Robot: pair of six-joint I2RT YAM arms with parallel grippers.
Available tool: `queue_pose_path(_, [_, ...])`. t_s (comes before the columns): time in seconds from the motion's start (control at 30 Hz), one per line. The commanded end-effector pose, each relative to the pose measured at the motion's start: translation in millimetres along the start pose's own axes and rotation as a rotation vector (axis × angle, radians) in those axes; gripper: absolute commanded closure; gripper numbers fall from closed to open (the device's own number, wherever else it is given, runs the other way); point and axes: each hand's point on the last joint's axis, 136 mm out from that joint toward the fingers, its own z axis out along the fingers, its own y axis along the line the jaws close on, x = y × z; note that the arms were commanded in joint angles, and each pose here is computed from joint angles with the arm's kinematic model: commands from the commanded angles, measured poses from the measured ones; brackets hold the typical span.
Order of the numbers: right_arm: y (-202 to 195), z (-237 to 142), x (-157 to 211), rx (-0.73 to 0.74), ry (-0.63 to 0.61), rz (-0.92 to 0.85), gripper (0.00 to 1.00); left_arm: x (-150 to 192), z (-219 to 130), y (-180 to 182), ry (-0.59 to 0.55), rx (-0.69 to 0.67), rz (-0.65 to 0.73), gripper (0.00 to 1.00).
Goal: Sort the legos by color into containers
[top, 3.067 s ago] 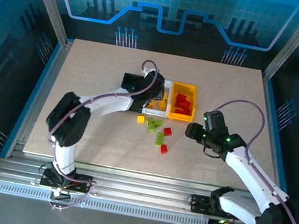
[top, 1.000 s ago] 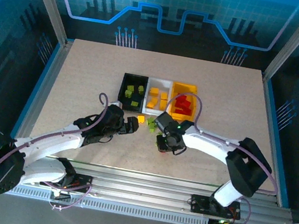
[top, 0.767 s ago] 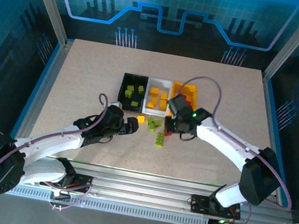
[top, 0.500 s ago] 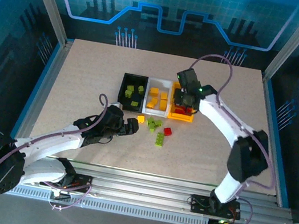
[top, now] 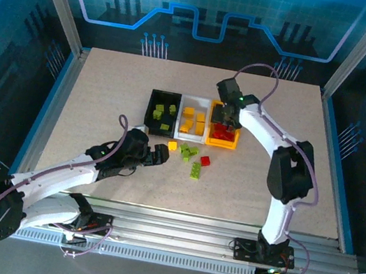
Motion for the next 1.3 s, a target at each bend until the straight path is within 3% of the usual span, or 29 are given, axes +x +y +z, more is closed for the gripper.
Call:
queue_pose_path(0.0, [15.1,-38.5,22.8,-0.061,-0.026,-0.039,0.37,0.4,-4.0,0.4,0.008,0.008,-0.003,0.01])
queue_pose_path(0.23, [36.0,-41.8,139.9,-0.104,0.124,-0.12,0.32,-2.1,-4.7,3.6,0.0,0.004,-0.014,0.01])
queue_pose_path(0.4, [56.8,-30.7,188.1,-0.085,0.182,-0.118,0.3,-3.0,-4.8,7.1,-0.006,-0.003,-0.022,0.01])
queue_pose_path(0.8, [66.2,13.3,203.9,0.04,0.214,-0.137,0.35,-0.2,-8.6,13.3,-0.013,-0.007,-0.031,0.01])
queue_pose_path(1.07, [57.9,25.1,216.7,0.054,0.269,-0.144,0.63,-2.0,-12.3,16.7,-0.029,-0.012,-0.031,0.01])
queue_pose_path(1.27, [56.5,12.2,210.0,0.023,0.239,-0.166,0.74,-5.8,-15.9,17.9,-0.043,-0.015,-0.031,0.01])
